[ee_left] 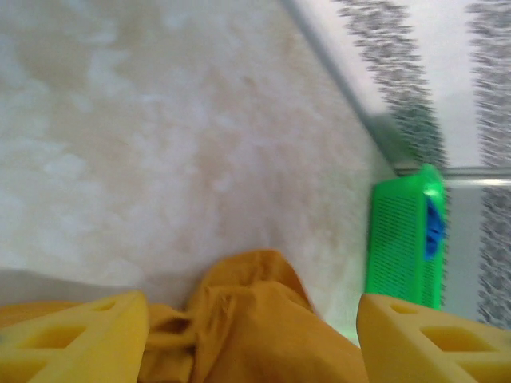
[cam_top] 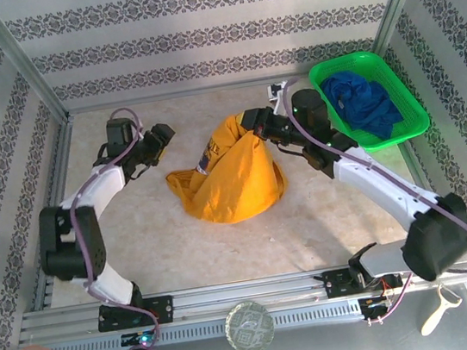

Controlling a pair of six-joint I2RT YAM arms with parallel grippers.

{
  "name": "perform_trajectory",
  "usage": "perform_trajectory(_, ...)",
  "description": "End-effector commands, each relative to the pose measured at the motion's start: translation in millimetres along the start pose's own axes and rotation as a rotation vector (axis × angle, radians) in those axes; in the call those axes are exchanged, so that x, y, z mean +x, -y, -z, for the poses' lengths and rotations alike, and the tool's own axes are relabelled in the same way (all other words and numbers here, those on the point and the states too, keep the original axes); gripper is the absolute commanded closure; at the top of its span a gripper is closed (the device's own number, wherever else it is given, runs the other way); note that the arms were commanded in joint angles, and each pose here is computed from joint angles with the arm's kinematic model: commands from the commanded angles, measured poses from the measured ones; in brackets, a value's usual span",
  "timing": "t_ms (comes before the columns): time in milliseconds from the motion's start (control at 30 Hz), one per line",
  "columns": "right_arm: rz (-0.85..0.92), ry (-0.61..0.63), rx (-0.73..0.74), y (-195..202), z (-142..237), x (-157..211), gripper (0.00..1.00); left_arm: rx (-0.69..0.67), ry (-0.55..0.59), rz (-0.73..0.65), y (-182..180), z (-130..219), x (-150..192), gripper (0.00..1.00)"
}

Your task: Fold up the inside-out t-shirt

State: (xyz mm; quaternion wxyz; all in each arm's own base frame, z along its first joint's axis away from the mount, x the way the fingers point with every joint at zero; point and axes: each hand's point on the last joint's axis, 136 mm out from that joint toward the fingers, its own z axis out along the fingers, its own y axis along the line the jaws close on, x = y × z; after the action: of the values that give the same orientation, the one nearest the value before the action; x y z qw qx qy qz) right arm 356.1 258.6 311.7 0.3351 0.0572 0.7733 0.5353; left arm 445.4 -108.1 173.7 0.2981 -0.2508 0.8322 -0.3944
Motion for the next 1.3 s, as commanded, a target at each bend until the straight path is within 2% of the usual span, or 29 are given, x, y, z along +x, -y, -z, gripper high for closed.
perform_trajectory(0,0.089,0.087,-0.023,-36.1,7.5,-28.9,1.00,0.036,-0.011,-0.061,8.2,30.9,22.2,0.30)
perform_trajectory(133,0.257,0.107,0.076,-62.1,16.4,-41.8,1.00,0.135,0.030,-0.123,42.7,66.1,55.5,0.27)
perform_trajectory(267,0.327,0.125,0.068,-86.6,20.3,-49.8,1.00,0.210,0.043,-0.308,98.8,81.1,108.8,0.23)
perform_trajectory(367,0.347,0.129,0.009,-104.2,19.5,-52.3,1.00,0.265,0.023,-0.400,131.9,66.9,136.8,0.22)
perform_trajectory(467,0.386,0.101,-0.091,-126.5,20.2,-47.4,1.00,0.263,-0.045,-0.432,143.5,30.2,154.7,0.24)
perform_trajectory(500,0.402,0.091,-0.101,-129.1,22.1,-45.7,1.00,0.250,-0.071,-0.444,145.1,22.6,156.7,0.26)
perform_trajectory(567,0.427,0.072,-0.097,-126.2,27.9,-42.9,1.00,0.231,-0.045,-0.482,145.9,26.9,151.4,0.25)
perform_trajectory(633,0.438,0.070,-0.081,-113.3,36.2,-40.4,1.00,0.262,0.023,-0.516,154.8,48.1,141.4,0.20)
perform_trajectory(733,0.439,0.065,-0.095,-94.4,42.8,-33.5,1.00,0.303,0.046,-0.544,164.5,76.6,138.6,0.18)
perform_trajectory(967,0.403,0.032,-0.114,-70.1,43.7,-16.0,1.00,0.380,0.124,-0.491,164.2,118.8,135.6,0.11)
perform_trajectory(1100,0.385,0.030,-0.122,-66.3,45.4,-11.7,1.00,0.391,0.077,-0.494,180.3,108.8,136.9,0.11)
perform_trajectory(1267,0.379,0.037,-0.134,-69.3,48.8,-9.1,1.00,0.381,0.004,-0.442,186.9,74.0,141.0,0.11)
